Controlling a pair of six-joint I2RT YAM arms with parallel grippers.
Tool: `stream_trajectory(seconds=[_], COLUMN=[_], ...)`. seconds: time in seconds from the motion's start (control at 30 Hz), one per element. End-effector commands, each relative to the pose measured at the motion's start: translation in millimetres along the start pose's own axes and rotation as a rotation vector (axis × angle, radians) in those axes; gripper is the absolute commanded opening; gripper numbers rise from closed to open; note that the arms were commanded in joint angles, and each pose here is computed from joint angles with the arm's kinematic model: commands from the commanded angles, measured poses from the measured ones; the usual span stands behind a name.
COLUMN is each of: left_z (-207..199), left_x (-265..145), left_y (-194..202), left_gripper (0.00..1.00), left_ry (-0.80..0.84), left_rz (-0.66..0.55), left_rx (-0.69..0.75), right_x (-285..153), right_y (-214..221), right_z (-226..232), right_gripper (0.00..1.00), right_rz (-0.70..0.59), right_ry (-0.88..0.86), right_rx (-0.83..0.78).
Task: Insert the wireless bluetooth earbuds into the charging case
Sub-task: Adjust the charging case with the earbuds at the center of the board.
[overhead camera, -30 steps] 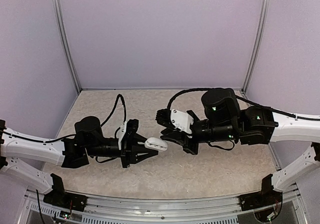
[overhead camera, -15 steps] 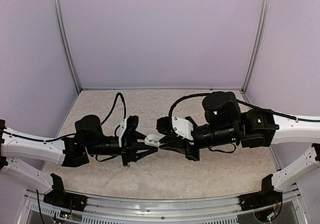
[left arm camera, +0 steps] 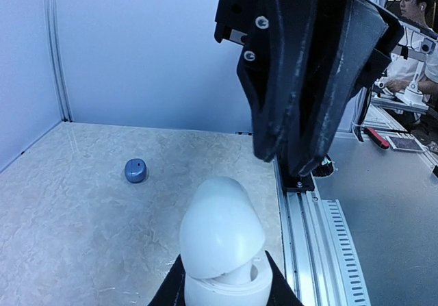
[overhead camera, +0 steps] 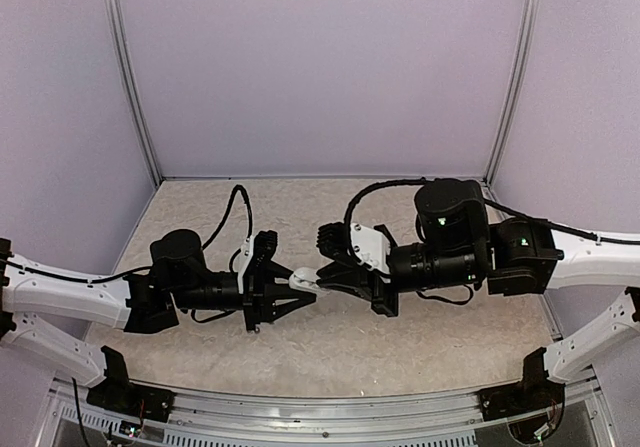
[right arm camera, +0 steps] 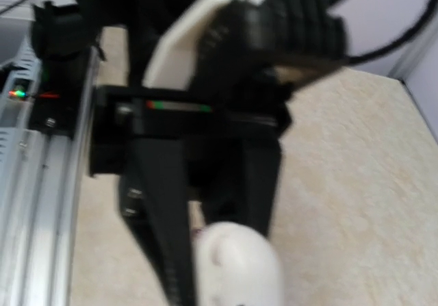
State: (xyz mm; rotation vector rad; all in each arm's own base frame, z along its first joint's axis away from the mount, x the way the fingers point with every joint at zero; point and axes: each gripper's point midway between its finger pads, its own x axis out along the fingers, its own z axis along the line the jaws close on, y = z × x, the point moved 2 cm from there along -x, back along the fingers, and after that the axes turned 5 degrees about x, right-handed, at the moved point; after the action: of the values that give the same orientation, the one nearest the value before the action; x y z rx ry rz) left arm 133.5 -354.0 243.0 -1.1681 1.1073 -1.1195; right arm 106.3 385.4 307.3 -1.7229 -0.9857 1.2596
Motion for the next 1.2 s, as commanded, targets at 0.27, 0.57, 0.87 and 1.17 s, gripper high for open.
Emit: stream_trajectory(seconds=[0.27,0.57,0.87,1.17], left_z=[2.2,-1.4,-2.3,-4.4], left_x=[0.6,0.3,1.9,6.3], left_y=[-18.2,-16.8,-15.8,-11.8], left_gripper=[0.0,0.0,0.0,0.0], left_ry=[-0.002,0.006,0.01,0.008], left_rz=[-0.055,-0.05,-0.046,-0.017], left_rx=[0.024,0.032,0.04,0.059], right_x=[13.8,12.9,5.1,5.3], right_y=[8.2,7.7,6.2,1.0], right_z=[25.5,3.1,-14.1,-16.6], right_gripper=[0.08,0.09,0.17,0.18], right_rz=[0.051,0.066,0.059,0.047], right_ry=[-0.13,0.012,0.113,0.12], right_rx=[0.001,0.018,0.03,0.022])
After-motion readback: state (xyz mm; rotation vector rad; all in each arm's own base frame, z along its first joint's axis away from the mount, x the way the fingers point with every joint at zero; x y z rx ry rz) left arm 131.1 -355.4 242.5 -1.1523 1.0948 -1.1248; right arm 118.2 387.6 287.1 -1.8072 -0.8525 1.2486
